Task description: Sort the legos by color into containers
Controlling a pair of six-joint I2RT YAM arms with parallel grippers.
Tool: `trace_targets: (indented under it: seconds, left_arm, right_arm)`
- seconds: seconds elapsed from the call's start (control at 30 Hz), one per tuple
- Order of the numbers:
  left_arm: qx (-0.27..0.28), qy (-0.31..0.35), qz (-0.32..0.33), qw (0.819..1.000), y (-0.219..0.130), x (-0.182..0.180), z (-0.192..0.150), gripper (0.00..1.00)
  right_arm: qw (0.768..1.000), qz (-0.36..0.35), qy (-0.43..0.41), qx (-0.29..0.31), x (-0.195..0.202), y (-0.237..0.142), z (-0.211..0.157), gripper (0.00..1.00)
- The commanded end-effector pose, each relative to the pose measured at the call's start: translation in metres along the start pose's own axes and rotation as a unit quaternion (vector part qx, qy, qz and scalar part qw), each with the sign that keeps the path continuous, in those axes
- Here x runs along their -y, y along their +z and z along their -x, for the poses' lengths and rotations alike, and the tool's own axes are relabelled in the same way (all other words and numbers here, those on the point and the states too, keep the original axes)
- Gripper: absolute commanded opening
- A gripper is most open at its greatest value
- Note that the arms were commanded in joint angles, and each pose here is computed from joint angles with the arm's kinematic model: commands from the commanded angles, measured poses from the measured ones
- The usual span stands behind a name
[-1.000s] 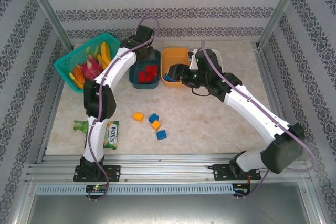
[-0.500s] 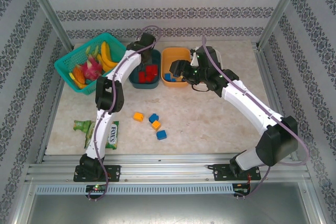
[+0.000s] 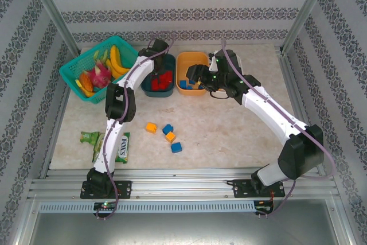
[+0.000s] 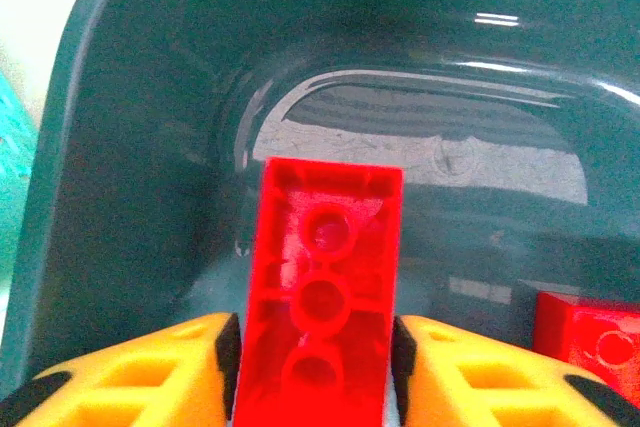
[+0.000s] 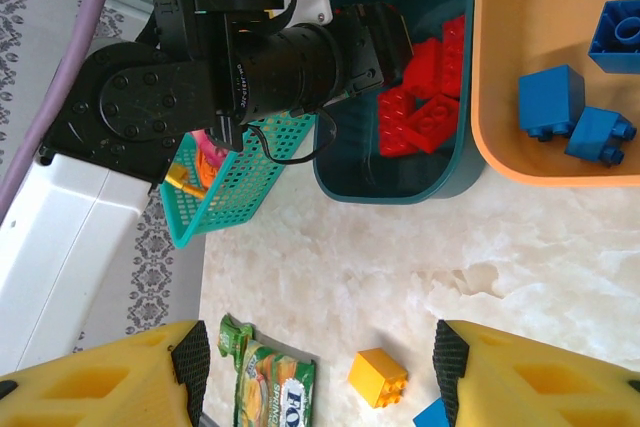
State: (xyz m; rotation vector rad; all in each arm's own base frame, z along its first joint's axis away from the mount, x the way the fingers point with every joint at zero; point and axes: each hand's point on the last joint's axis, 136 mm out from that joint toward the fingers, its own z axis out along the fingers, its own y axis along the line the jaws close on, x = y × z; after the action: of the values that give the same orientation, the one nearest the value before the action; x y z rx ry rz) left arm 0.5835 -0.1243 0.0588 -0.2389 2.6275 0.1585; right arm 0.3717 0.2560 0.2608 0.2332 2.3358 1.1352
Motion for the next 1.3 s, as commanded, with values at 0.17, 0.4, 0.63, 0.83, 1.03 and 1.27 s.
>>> trace_targets:
  seconds: [0.17,0.4,0.63,0.83,1.03,1.27]
  left_arm:
    - [0.015,-0.024,-0.019,0.999,-0.046,-0.009,0.020,0.62]
    - [0.077,-0.054,-0.063,0.994,-0.137,-0.015,0.054,0.68]
    - [0.103,-0.104,-0.110,0.983,-0.228,-0.039,0.035,0.71]
    - [0.095,-0.155,-0.124,0.975,-0.280,-0.085,-0.040,0.76]
    - [0.049,-0.199,-0.150,0.967,-0.299,-0.122,-0.147,0.82]
    - [0.007,-0.241,-0.161,0.957,-0.313,-0.162,-0.254,0.91]
  right_arm:
    - [1.000,-0.017,-0.011,0.000,0.007,-0.005,0.001,0.63]
    - [0.995,-0.061,-0.075,-0.016,0.010,-0.013,-0.019,0.63]
    - [0.977,-0.100,-0.176,-0.070,0.009,-0.002,-0.072,0.63]
    - [0.943,-0.093,-0.279,-0.153,0.000,0.027,-0.126,0.64]
    - [0.890,-0.099,-0.372,-0.244,0.002,0.067,-0.175,0.68]
    - [0.843,-0.114,-0.423,-0.312,0.012,0.114,-0.210,0.75]
